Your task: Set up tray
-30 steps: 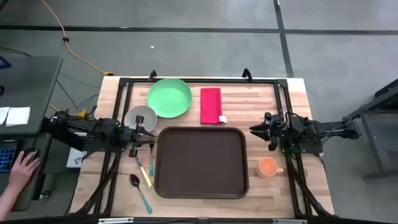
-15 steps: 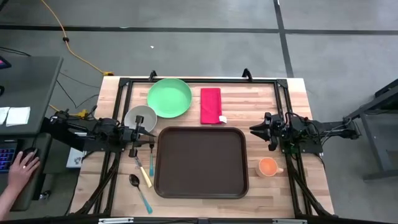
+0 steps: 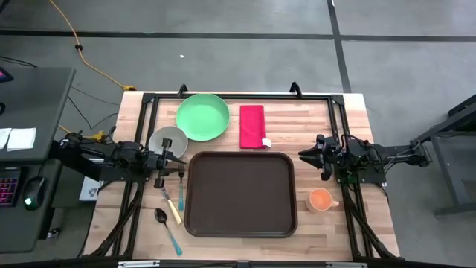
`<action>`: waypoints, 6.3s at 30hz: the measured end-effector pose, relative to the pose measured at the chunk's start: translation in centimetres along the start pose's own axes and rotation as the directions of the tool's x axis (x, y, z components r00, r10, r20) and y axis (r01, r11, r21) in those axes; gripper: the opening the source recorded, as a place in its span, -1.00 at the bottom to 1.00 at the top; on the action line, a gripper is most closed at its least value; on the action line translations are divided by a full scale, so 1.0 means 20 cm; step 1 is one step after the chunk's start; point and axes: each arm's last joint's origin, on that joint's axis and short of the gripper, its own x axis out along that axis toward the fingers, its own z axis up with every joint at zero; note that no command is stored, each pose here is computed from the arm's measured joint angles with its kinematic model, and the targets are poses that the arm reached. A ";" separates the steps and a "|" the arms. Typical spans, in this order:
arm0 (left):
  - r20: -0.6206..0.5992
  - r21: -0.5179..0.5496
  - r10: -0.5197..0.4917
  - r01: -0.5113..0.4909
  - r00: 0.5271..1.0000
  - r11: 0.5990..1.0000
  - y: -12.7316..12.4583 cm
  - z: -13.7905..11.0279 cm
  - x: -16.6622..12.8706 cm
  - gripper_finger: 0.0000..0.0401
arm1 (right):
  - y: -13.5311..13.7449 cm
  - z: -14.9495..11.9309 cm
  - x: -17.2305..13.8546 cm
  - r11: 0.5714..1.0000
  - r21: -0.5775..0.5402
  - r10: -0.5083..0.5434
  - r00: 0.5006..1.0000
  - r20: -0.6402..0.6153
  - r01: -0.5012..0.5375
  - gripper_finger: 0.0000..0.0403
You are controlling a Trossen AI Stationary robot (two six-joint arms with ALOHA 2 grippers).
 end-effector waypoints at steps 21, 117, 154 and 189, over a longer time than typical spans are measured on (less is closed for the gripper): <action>0.000 0.000 0.000 0.000 1.000 1.000 0.00 0.00 0.00 -0.32 | 0.00 0.00 0.00 1.000 0.000 0.000 1.000 0.000 0.000 -0.59; 0.049 -0.178 -0.153 0.159 0.987 0.971 0.11 0.42 -0.03 -0.32 | 0.05 0.17 -0.04 0.998 0.066 -0.042 0.945 0.326 0.022 -0.59; -0.028 -0.257 -0.152 0.140 0.988 0.956 0.11 0.40 -0.04 -0.32 | 0.34 0.56 -0.01 0.983 0.174 0.096 0.672 -0.734 0.049 -0.59; -0.027 -0.254 -0.154 0.143 0.988 0.957 0.11 0.40 -0.04 -0.32 | 0.46 0.34 0.01 0.995 -0.042 -0.073 0.361 -0.930 0.094 -0.59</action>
